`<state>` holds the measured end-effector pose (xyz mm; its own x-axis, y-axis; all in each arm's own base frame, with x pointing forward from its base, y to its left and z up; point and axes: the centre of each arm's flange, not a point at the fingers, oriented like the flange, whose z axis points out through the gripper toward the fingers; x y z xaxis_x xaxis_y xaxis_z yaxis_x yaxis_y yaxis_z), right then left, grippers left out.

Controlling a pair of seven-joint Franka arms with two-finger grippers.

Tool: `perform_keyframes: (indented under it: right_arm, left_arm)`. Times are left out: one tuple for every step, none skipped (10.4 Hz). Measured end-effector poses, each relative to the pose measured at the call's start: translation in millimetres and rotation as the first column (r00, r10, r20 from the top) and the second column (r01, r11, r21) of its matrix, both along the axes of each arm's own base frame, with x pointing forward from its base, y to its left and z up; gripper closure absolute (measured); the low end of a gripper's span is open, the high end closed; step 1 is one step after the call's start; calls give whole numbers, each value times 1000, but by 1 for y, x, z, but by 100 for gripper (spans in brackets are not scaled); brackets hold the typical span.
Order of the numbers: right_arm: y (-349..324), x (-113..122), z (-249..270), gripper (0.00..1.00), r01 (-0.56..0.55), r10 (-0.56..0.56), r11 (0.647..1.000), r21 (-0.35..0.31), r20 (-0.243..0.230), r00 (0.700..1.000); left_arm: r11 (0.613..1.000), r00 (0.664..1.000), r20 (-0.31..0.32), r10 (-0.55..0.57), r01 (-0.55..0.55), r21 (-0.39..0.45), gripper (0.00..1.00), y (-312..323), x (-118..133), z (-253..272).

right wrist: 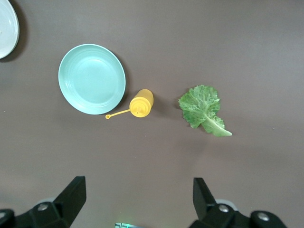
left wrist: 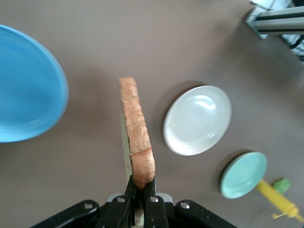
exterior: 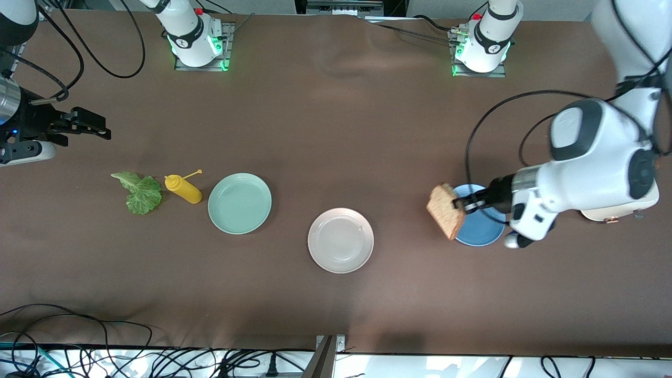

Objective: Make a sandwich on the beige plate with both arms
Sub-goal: 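Carry the bread slice with the left gripper over the beige plate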

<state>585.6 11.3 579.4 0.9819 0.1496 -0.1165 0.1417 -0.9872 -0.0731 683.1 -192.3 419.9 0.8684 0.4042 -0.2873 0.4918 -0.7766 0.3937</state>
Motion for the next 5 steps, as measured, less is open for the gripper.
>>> perform_keyframes:
  right_arm:
    - [0,0,0,0,0,0,1000,0,0,1000]
    - [0,0,0,0,0,0,1000,0,0,1000]
    - [0,0,0,0,0,0,1000,0,0,1000]
    - [0,0,0,0,0,0,1000,0,0,1000]
    - [0,0,0,0,0,0,1000,0,0,1000]
  left_arm:
    - [998,998,35,53,-52,-33,92,-32,5,-17]
    - [993,992,74,105,-100,-69,92,-64,9,-34]
    - [984,981,116,155,-142,-110,92,-92,10,-50]
    - [973,969,148,198,-177,-146,92,-114,10,-63]
    - [964,959,168,228,-199,-174,92,-131,8,-76]
